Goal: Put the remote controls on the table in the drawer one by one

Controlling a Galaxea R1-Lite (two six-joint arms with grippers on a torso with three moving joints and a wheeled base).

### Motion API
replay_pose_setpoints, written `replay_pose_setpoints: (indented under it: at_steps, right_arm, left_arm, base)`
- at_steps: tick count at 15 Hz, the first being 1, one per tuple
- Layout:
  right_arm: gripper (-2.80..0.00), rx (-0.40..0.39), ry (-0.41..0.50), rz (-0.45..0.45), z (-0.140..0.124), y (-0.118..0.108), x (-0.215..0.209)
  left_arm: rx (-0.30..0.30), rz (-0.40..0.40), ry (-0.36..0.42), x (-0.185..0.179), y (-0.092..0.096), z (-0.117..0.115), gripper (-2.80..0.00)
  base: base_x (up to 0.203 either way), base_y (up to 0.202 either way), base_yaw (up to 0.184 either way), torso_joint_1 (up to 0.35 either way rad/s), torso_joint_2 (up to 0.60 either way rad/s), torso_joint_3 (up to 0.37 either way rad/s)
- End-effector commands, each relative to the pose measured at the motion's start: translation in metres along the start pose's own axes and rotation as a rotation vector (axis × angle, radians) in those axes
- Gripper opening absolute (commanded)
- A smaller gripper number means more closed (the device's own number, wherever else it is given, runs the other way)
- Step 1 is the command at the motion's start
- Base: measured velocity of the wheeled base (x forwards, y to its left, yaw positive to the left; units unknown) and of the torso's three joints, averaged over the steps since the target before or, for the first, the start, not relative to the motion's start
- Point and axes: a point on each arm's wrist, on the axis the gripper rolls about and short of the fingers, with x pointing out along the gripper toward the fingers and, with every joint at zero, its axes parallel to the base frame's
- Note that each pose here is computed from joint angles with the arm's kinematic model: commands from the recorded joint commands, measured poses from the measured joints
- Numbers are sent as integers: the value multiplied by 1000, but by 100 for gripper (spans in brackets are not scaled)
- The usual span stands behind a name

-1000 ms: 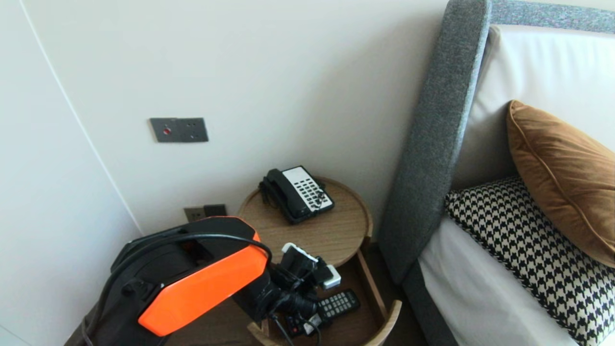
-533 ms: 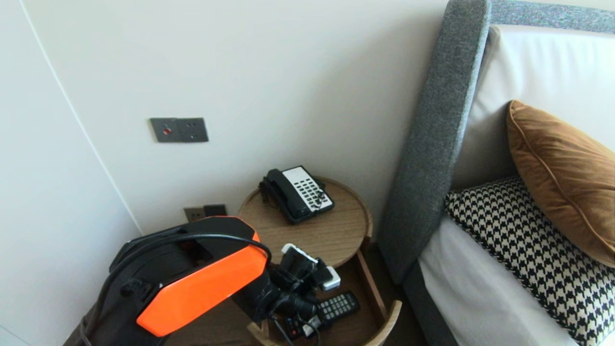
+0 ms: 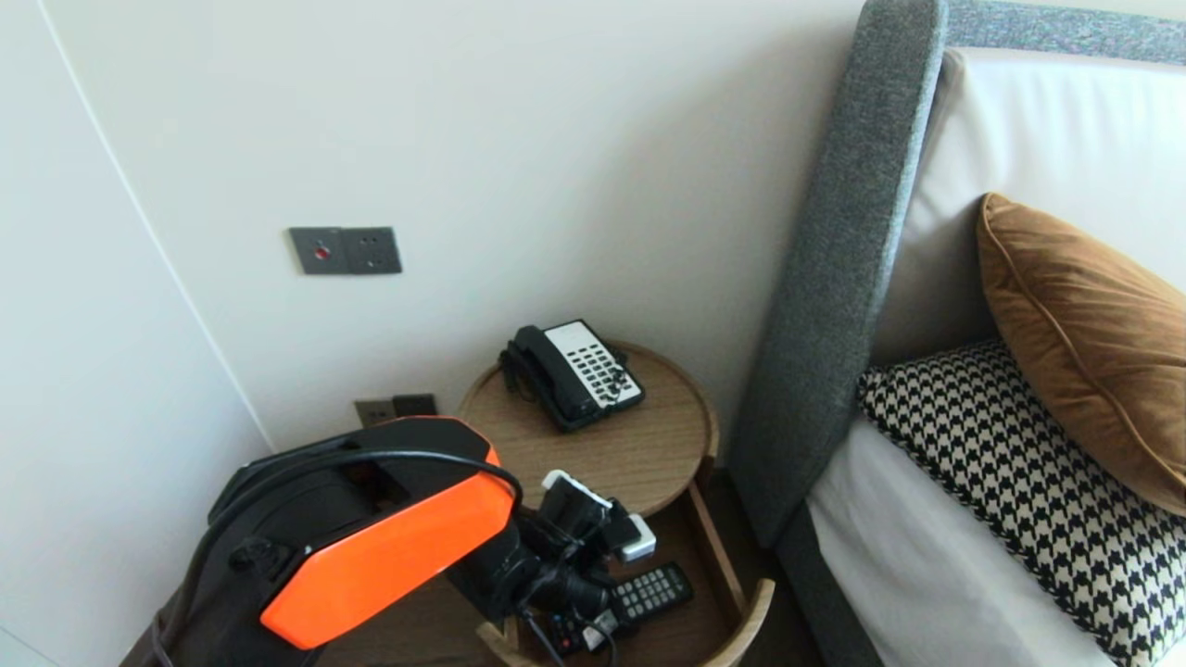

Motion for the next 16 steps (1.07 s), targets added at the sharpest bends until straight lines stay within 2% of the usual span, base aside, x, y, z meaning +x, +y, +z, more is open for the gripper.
replay_pose_setpoints:
  at_steps: [1,5,9,16]
  right_arm:
    - [-280,0,-1,0,0,0,0]
    - [-280,0,-1,1,0,0,0]
    - [-280,0,0,1,0,0,0]
    - [-280,0,-1,1,0,0,0]
  left_arm:
    - [3,0,-3,0,0,0,0]
    - [0,0,-4,0,0,0,0]
    - [1,-16,18,-5,-10,-6,0]
    - [16,25,-69,-51,-17,20,0]
  base:
    - [0,0,0,0,0,0]
    - [0,0,0,0,0,0]
    - [0,0,0,0,0,0]
    - [0,0,0,0,0,0]
